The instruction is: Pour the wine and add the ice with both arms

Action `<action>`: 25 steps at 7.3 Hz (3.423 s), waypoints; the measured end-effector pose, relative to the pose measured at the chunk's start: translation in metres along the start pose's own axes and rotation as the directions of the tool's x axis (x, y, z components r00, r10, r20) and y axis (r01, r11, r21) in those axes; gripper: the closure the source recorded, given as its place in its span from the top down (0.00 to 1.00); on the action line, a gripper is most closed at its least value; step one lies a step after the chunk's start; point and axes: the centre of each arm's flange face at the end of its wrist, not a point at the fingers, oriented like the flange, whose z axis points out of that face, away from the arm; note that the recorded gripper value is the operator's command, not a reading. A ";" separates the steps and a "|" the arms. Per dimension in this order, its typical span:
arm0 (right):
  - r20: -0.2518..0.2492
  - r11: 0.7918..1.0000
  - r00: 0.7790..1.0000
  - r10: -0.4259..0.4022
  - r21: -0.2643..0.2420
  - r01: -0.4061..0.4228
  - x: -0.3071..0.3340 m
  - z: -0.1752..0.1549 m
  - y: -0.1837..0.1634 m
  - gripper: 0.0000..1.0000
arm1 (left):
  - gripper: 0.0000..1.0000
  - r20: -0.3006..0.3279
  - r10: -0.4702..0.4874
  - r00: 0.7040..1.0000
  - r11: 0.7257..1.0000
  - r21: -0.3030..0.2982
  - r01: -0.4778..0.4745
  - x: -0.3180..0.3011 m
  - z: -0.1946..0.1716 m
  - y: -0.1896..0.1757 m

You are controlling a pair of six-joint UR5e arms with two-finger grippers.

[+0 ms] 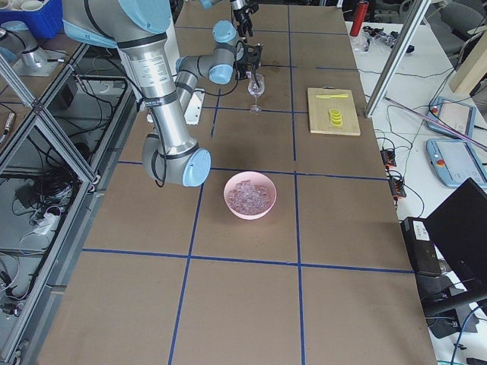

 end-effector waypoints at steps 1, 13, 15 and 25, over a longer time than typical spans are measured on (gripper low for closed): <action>-0.012 1.000 1.000 -0.001 0.002 0.001 -0.007 0.007 0.003 0.00 | 1.00 0.003 -0.006 1.000 1.000 -0.005 0.006 -0.003 -0.001 -0.002; -0.031 0.998 0.999 -0.013 0.066 0.015 -0.023 0.031 -0.008 0.11 | 1.00 0.016 -0.012 1.000 1.000 -0.003 0.012 -0.008 -0.001 -0.002; -0.024 0.998 1.000 -0.010 0.068 0.012 -0.026 0.030 -0.009 0.42 | 1.00 0.016 -0.013 1.000 1.000 -0.002 0.013 -0.008 -0.001 -0.002; -0.095 0.995 0.995 0.026 0.095 -0.017 -0.013 0.005 -0.071 1.00 | 1.00 0.025 0.083 0.996 0.996 -0.029 -0.082 -0.032 -0.015 -0.020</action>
